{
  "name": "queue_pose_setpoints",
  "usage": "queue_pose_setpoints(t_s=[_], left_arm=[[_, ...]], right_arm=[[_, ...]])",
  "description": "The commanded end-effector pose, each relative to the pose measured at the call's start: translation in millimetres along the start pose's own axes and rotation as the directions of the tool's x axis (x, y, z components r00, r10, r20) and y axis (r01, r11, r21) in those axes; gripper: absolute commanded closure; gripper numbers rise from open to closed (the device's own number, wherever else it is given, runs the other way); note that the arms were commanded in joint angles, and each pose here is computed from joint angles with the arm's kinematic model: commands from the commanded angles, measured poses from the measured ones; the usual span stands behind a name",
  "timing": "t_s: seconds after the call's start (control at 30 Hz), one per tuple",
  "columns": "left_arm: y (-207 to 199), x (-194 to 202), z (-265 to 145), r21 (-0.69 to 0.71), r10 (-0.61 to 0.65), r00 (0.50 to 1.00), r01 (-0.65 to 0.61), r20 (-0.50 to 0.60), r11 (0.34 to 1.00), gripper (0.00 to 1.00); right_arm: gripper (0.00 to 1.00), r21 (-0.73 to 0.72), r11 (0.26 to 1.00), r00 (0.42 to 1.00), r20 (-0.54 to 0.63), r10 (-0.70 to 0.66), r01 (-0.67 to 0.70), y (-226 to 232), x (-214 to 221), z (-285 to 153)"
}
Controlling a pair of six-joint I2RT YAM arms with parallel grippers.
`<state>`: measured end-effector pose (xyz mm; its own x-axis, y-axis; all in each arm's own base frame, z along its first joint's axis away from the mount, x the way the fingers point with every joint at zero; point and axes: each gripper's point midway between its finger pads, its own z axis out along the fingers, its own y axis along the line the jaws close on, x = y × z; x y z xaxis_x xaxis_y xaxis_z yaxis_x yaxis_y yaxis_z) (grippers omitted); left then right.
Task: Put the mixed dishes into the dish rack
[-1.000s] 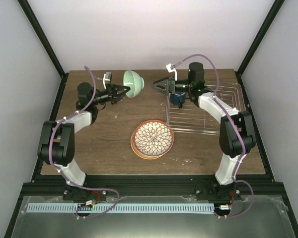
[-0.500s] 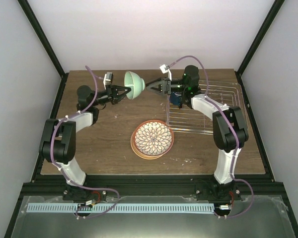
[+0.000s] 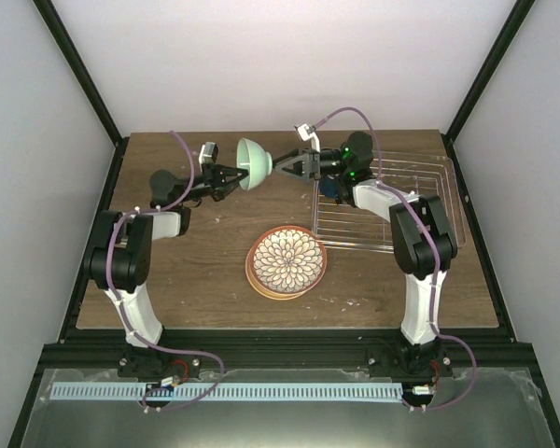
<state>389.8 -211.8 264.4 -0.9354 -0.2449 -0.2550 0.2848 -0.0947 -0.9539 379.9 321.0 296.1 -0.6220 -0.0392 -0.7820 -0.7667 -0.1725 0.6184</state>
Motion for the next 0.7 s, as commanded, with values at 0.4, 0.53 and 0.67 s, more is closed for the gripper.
queue_pose_setpoints(t_s=[0.4, 0.53, 0.67], left_arm=[[-2.3, -3.9, 4.0, 0.040, 0.099, 0.995, -0.098, -0.022, 0.994, 1.00], [0.1, -5.3, 4.1, 0.039, 0.101, 0.995, -0.101, -0.021, 0.994, 1.00], [3.7, -7.0, 4.1, 0.037, 0.097, 0.995, -0.097, -0.015, 0.995, 1.00]], right_arm=[[0.18, -0.056, 0.997, 0.998, -0.028, -0.051, 0.049, 2.8, -10.6, 22.4], [0.22, -0.058, 0.998, 0.999, -0.033, -0.041, 0.039, -0.2, -7.7, 24.5], [0.28, -0.062, 0.998, 0.999, -0.038, -0.036, 0.033, -2.9, -6.4, 27.9]])
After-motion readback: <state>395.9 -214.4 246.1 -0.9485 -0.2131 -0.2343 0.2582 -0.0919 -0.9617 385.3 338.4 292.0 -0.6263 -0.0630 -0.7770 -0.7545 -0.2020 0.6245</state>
